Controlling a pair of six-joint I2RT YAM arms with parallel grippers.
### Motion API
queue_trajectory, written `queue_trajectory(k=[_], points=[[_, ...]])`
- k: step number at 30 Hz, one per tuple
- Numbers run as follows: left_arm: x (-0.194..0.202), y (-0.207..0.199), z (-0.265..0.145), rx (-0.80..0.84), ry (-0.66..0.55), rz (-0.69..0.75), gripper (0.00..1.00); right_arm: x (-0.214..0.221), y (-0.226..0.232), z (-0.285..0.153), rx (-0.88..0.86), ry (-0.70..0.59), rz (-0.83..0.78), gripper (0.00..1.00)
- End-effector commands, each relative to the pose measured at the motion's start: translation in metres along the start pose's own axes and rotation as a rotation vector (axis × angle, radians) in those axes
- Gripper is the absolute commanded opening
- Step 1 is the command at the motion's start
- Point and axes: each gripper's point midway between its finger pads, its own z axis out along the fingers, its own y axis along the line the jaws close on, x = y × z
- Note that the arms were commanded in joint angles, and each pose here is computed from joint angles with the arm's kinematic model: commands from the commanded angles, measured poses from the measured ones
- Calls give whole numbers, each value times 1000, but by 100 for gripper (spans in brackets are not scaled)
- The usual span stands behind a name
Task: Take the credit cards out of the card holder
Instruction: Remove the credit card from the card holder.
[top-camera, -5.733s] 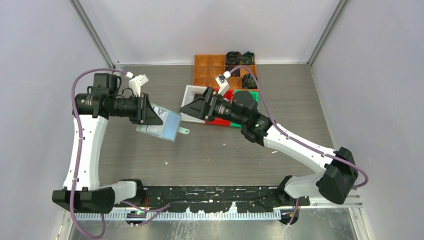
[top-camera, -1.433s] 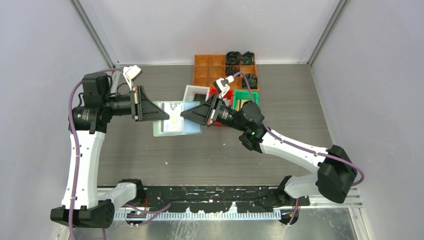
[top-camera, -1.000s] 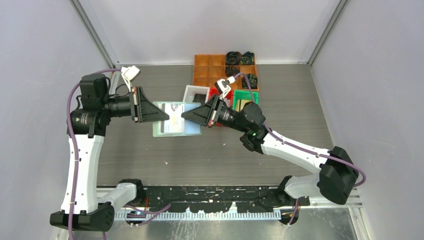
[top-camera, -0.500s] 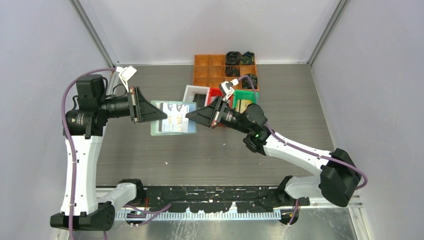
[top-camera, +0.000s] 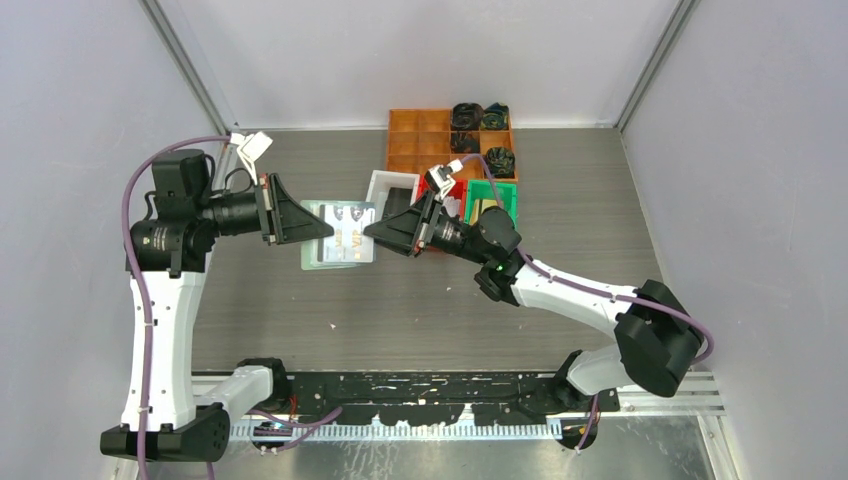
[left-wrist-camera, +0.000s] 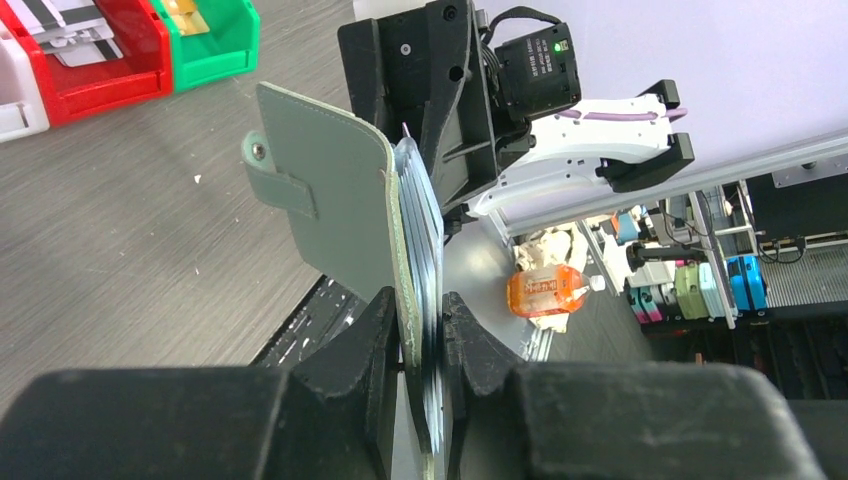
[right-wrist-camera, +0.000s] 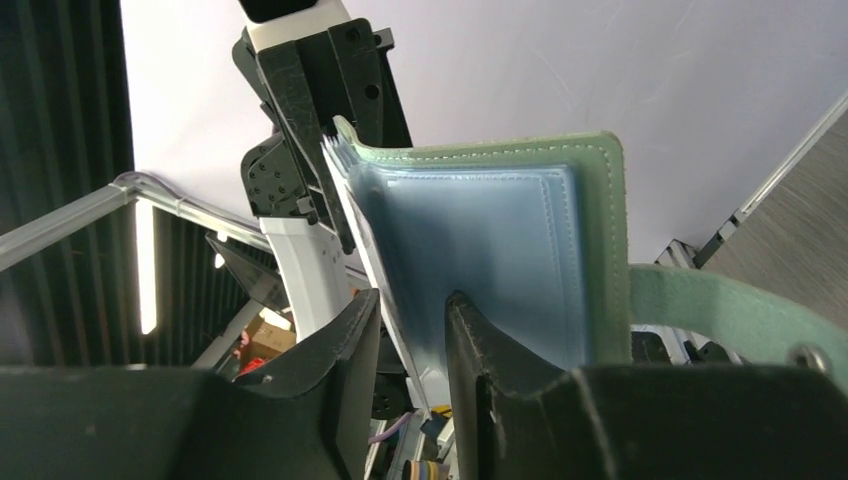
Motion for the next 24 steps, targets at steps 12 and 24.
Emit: queue_trajectory(k=[12, 24], points=[[-10, -9, -5, -22, -25, 97, 0, 7, 66, 1, -208, 70, -41, 35], [-11, -4, -9, -78, -32, 147, 0, -29, 38, -21, -19, -7, -75, 1]])
